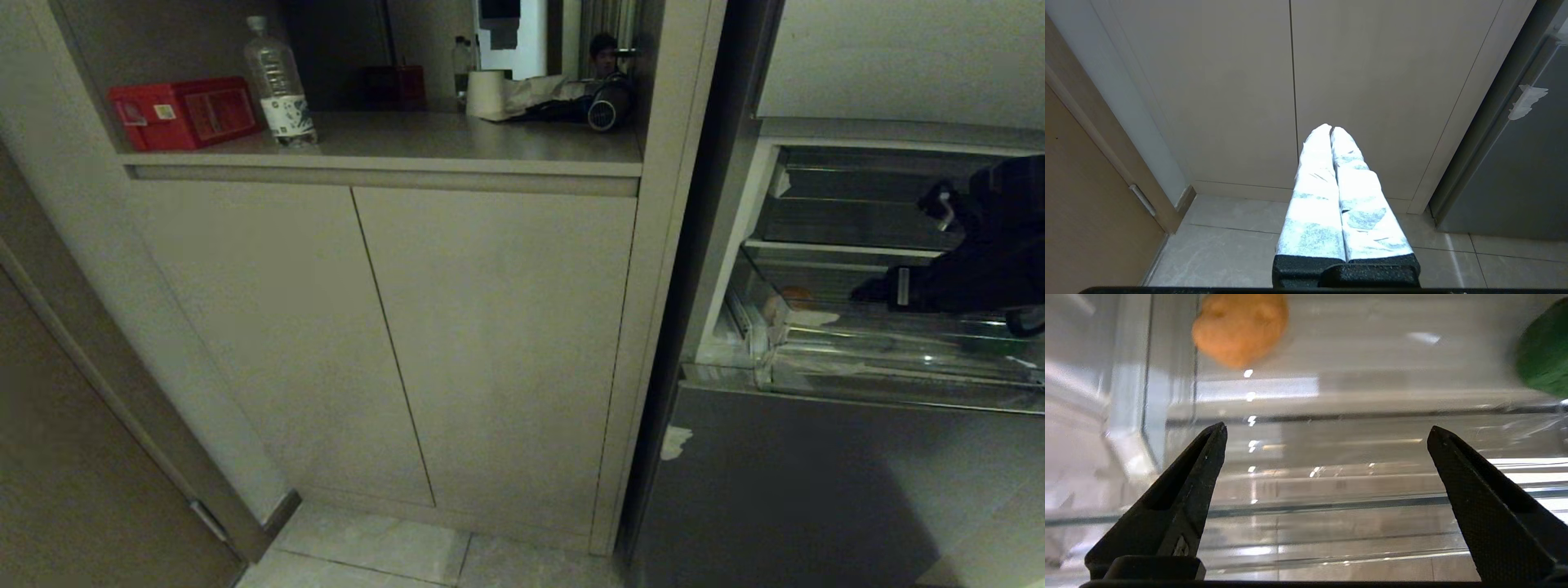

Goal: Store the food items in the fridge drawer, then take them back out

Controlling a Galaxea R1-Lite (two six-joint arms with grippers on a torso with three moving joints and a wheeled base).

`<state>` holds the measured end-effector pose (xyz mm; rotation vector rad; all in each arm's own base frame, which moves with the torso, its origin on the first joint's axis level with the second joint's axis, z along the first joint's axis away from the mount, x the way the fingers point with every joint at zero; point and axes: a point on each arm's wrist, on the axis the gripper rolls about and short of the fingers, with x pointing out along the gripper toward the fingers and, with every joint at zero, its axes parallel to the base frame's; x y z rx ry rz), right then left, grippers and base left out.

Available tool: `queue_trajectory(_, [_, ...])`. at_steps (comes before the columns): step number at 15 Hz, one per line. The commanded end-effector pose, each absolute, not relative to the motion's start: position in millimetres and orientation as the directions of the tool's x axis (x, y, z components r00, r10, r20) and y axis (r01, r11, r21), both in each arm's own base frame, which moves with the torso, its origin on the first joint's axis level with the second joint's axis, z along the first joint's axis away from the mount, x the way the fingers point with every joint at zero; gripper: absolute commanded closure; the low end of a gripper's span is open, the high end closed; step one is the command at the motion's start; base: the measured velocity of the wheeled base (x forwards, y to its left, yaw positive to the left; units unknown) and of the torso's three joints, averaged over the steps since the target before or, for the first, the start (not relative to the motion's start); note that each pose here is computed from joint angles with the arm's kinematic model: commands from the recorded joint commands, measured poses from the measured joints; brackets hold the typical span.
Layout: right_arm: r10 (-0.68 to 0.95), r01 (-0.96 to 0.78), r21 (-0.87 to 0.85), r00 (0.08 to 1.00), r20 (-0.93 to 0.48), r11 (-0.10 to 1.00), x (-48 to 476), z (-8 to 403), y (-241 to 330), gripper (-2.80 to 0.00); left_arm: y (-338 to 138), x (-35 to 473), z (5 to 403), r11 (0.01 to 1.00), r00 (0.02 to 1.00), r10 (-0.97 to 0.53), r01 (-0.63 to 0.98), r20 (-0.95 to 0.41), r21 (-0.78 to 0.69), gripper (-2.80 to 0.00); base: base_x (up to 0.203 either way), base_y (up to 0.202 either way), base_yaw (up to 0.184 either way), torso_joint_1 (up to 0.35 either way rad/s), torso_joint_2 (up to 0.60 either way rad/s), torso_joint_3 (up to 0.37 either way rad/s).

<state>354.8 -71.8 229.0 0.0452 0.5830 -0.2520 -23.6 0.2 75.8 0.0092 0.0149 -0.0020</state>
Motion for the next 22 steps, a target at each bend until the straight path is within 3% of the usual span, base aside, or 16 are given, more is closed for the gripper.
queue_trajectory(1, [-0.188,0.226,-0.011,0.780,-0.597,0.974,353.8,231.3,-73.5,-2.80,0.2,-23.5,75.8,1.000,1.000,-0.002,0.002,-0.017,0.009,0.00,0.000,0.000,0.000,0.000,0.00,0.000])
queue_trajectory(8, [-0.189,0.247,-0.019,0.687,-0.702,0.969,335.1,237.5,-83.2,-2.80,0.2,-23.5,75.8,1.000,1.000,-0.002,0.002,-0.017,0.009,0.00,0.000,0.000,0.000,0.000,0.00,0.000])
queue_trajectory(22, [-0.117,0.182,0.008,0.665,-0.738,0.983,263.9,247.3,-71.9,-2.80,0.2,-23.5,75.8,1.000,1.000,-0.002,0.002,-0.017,0.009,0.00,0.000,0.000,0.000,0.000,0.00,0.000])
